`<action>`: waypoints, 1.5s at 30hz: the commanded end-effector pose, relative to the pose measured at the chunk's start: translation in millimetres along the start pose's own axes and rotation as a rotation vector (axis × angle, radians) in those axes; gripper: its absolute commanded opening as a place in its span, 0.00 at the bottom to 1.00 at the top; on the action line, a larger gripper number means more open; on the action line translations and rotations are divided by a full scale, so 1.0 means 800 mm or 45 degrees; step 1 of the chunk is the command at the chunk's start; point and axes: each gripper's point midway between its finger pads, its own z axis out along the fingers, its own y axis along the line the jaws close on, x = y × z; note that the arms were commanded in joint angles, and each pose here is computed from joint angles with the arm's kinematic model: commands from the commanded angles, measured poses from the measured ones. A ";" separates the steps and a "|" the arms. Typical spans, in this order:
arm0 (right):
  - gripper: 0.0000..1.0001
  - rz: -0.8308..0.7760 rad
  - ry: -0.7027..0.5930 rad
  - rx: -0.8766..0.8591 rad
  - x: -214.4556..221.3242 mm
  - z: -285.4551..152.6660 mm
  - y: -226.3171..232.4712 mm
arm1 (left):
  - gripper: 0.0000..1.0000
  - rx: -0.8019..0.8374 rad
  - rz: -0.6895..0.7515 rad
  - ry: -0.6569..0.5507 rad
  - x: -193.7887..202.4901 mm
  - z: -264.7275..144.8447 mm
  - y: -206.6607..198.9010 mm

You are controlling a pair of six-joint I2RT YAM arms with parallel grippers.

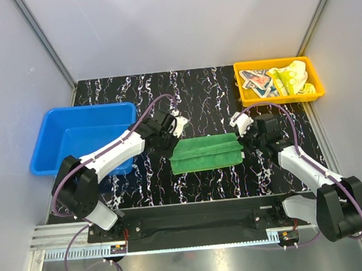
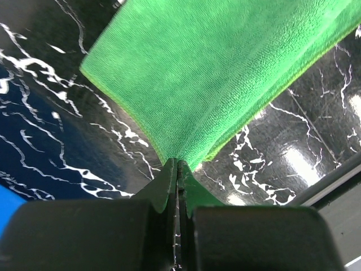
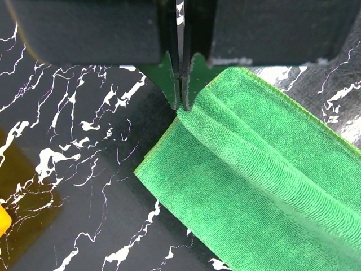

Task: Fold and stack the towels
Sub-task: Fold the towel

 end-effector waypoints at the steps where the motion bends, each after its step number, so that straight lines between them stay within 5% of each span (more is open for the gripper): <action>1: 0.00 0.010 -0.019 0.056 -0.007 -0.004 -0.008 | 0.00 0.032 -0.007 0.034 0.013 0.002 -0.007; 9: 0.11 0.058 -0.021 -0.027 -0.013 -0.014 0.010 | 0.01 0.062 -0.046 0.101 0.027 0.009 -0.016; 15: 0.25 0.092 -0.006 -0.067 -0.020 -0.025 0.016 | 0.24 0.174 -0.077 0.114 0.022 -0.004 -0.040; 23: 0.33 0.095 -0.127 -0.117 -0.056 -0.038 0.022 | 0.30 0.115 -0.135 0.056 -0.001 -0.011 -0.034; 27: 0.32 0.438 -0.177 -0.054 -0.079 -0.027 0.012 | 0.29 0.084 -0.270 0.073 -0.002 0.015 -0.033; 29: 0.30 0.607 -0.117 -0.001 -0.078 -0.021 0.003 | 0.29 0.082 -0.306 0.084 0.004 0.026 -0.033; 32: 0.09 0.872 0.063 0.051 -0.087 -0.010 -0.011 | 0.29 0.095 -0.374 0.104 0.016 0.040 -0.038; 33: 0.01 0.950 0.246 0.042 -0.055 0.002 0.001 | 0.30 0.089 -0.384 0.119 0.026 0.045 -0.037; 37: 0.11 1.104 0.375 0.109 -0.015 0.023 0.010 | 0.29 0.054 -0.445 0.096 0.042 0.061 -0.036; 45: 0.06 1.256 0.585 0.246 0.055 0.040 0.021 | 0.31 -0.099 -0.508 0.134 0.046 0.056 -0.015</action>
